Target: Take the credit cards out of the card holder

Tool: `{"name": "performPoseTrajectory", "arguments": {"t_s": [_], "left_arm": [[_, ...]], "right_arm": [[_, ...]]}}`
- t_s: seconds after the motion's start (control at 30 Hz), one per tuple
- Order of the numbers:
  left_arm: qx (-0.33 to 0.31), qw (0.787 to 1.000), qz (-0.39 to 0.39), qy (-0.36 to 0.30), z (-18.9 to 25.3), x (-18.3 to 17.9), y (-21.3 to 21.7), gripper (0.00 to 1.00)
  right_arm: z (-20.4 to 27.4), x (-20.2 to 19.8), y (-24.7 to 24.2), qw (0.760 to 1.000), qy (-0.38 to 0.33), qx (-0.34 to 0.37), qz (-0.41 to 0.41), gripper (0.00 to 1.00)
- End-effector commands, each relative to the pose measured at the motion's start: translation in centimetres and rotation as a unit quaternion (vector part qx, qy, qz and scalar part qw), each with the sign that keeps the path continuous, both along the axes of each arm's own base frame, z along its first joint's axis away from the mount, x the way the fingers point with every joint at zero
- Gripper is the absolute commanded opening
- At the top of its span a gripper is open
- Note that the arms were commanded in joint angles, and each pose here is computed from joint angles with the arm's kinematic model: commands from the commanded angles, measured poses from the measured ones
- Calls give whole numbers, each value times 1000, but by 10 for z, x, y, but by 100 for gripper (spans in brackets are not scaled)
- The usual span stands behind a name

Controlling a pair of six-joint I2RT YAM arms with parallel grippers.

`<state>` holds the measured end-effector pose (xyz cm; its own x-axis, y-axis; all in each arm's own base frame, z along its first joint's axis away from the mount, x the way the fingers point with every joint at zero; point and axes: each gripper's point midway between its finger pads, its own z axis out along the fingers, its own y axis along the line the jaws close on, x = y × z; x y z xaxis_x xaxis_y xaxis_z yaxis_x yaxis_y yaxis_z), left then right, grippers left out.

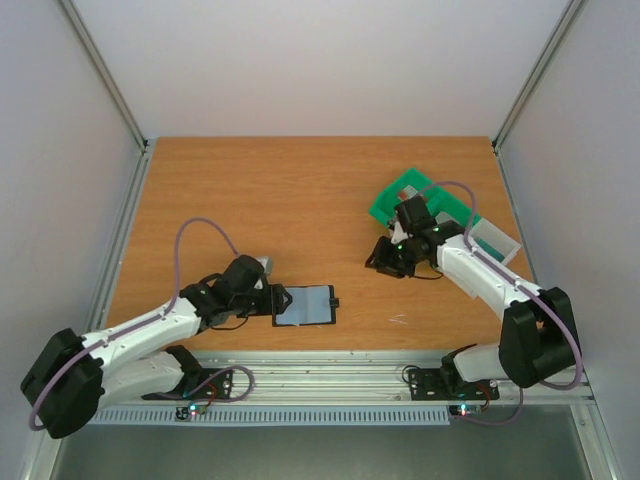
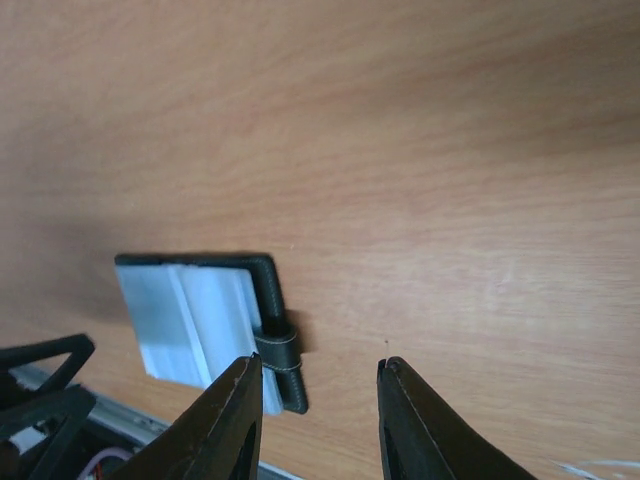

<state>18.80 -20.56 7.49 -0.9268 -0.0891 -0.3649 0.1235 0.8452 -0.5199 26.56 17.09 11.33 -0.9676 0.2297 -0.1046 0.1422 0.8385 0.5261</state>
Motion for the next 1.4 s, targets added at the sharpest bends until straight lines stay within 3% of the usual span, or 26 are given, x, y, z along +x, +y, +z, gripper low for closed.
{"name": "performPoseTrajectory", "arguments": {"t_s": [0.0,0.23,0.77,0.9,1.17,1.37], "left_arm": [[-50,998,25,4,-4,9,-14,64],[-37,998,47,21,-28,9,-8,64],[-50,997,45,39,-41,9,-16,48],[-66,996,36,40,-40,10,-24,38],[-125,991,15,40,-18,12,-44,6],[-181,983,9,42,-3,10,-56,0]], "right_arm": [[-9,-7,37,999,4,47,27,34],[-41,-20,71,995,31,68,64,33],[-100,-46,96,991,82,54,93,24],[-105,-51,92,993,71,49,80,21],[-120,-60,83,994,78,26,66,18],[-125,-60,80,995,78,19,61,16]]}}
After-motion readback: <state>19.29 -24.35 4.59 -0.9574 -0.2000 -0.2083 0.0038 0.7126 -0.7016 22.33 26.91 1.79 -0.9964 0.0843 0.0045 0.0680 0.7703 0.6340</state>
